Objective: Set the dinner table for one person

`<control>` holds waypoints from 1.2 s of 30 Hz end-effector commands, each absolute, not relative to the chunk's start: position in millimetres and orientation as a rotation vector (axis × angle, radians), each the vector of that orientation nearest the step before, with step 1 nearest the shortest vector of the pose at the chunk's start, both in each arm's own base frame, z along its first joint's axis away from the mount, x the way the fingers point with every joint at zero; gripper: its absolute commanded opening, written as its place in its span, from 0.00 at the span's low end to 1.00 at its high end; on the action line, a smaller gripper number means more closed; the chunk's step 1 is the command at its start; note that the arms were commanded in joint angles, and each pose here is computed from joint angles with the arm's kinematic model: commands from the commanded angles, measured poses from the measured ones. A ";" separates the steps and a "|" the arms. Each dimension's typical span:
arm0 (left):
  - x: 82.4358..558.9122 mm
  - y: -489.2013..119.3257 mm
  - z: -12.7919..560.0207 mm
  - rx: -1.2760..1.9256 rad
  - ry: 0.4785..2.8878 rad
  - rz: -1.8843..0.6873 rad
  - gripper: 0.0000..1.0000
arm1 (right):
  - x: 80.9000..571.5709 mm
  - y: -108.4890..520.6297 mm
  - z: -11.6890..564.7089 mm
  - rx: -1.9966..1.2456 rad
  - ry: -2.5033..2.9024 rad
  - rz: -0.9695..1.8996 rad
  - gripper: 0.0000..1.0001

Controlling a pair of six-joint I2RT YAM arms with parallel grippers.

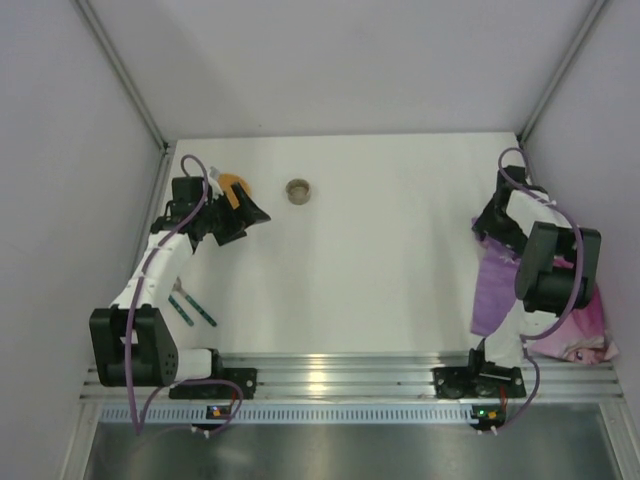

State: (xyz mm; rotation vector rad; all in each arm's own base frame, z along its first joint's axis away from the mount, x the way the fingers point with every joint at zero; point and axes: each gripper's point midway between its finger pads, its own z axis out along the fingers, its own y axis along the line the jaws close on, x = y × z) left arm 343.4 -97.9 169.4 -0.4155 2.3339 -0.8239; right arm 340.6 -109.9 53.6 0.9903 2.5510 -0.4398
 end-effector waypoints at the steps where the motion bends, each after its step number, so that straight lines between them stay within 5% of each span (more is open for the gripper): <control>1: 341.6 -96.8 180.8 -0.353 2.290 -0.816 0.93 | 326.9 -96.7 48.6 0.984 2.626 -0.399 1.00; 10: 344.3 -96.3 174.2 -0.352 2.295 -0.815 0.92 | 326.4 -85.0 44.0 0.897 2.674 -0.373 0.93; 14: 344.5 -96.2 173.7 -0.345 2.297 -0.809 0.91 | 319.6 -83.6 28.7 0.885 2.715 -0.385 0.54; 19: 341.9 -93.0 168.3 -0.345 2.317 -0.787 0.91 | 309.7 -81.6 7.6 0.866 2.762 -0.410 0.26; 20: 340.5 -93.2 166.6 -0.341 2.321 -0.784 0.91 | 308.7 -80.7 4.1 0.862 2.773 -0.419 0.12; 22: 340.0 -92.1 165.5 -0.339 2.324 -0.774 0.91 | 311.1 -77.3 3.7 0.839 2.780 -0.418 0.00; 26: 339.9 -89.3 165.9 -0.335 2.321 -0.750 0.91 | 331.4 -49.3 16.6 0.703 2.772 -0.386 0.00; 36: 343.2 -84.6 173.2 -0.332 2.312 -0.714 0.91 | 366.8 183.0 88.1 0.239 2.765 0.116 0.00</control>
